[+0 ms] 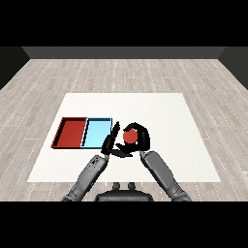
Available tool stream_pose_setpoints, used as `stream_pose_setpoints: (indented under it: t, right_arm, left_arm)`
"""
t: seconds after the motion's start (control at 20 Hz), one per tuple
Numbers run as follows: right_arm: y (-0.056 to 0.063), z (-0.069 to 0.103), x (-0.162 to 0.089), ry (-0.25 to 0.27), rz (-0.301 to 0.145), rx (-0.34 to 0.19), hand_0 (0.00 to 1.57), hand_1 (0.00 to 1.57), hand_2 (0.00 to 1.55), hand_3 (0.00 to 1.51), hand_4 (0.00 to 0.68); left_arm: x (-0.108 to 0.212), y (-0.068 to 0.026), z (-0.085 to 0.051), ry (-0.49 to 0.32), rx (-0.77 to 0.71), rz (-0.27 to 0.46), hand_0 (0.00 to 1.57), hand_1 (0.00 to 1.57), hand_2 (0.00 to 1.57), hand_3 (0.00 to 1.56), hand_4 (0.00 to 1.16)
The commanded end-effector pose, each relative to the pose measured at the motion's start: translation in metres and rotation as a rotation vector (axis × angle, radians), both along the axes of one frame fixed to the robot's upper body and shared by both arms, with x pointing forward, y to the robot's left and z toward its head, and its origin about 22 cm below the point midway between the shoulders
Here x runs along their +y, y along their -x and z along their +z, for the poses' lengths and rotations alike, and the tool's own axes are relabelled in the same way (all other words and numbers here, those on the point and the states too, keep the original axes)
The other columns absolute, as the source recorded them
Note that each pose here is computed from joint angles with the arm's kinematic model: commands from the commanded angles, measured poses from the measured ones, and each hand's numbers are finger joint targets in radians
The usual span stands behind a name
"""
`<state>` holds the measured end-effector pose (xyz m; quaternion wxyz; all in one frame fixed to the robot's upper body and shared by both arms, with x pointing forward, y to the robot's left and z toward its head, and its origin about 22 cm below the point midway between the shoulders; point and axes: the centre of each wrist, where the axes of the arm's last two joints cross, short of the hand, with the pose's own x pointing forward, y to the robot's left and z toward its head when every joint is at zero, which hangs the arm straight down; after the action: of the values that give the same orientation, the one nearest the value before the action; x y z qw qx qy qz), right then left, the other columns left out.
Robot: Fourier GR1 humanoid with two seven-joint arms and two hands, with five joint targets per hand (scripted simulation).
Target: Pick the red can and put it in the red box
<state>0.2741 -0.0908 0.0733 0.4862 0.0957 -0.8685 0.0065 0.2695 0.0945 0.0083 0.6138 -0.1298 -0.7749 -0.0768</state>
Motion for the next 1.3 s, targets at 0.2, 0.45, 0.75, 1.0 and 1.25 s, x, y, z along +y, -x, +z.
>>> stream_pose_setpoints:
  t: [0.2, 0.45, 0.75, 1.0, 1.25]
  right_arm:
    - [0.006, 0.008, 0.020, -0.072, 0.060, 0.030, 1.48, 1.48, 1.44, 1.40, 0.644]
    - [0.007, 0.015, 0.032, -0.064, 0.073, 0.007, 1.51, 1.51, 1.45, 1.42, 0.652]
    - [-0.002, 0.008, 0.025, -0.060, 0.069, 0.003, 1.52, 1.52, 1.45, 1.40, 0.648]
    - [-0.006, 0.006, 0.037, -0.044, 0.070, 0.018, 1.51, 1.51, 1.46, 1.40, 0.642]
    - [0.000, -0.001, 0.046, -0.046, 0.082, 0.008, 1.51, 1.51, 1.45, 1.39, 0.649]
  left_arm:
    - [-0.001, -0.0014, 0.013, 0.016, -0.001, -0.014, 0.00, 0.00, 0.00, 0.00, 0.00]
    - [-0.003, -0.0186, -0.006, 0.053, 0.025, -0.027, 0.00, 0.00, 0.00, 0.00, 0.00]
    - [-0.021, -0.0067, -0.012, 0.060, 0.030, -0.057, 0.00, 0.00, 0.00, 0.00, 0.00]
    - [-0.015, 0.0031, -0.017, 0.064, 0.034, 0.075, 0.00, 0.00, 0.00, 0.00, 0.66]
    - [-0.026, -0.0165, 0.002, 0.063, 0.051, 0.177, 1.57, 1.57, 1.57, 1.49, 1.13]
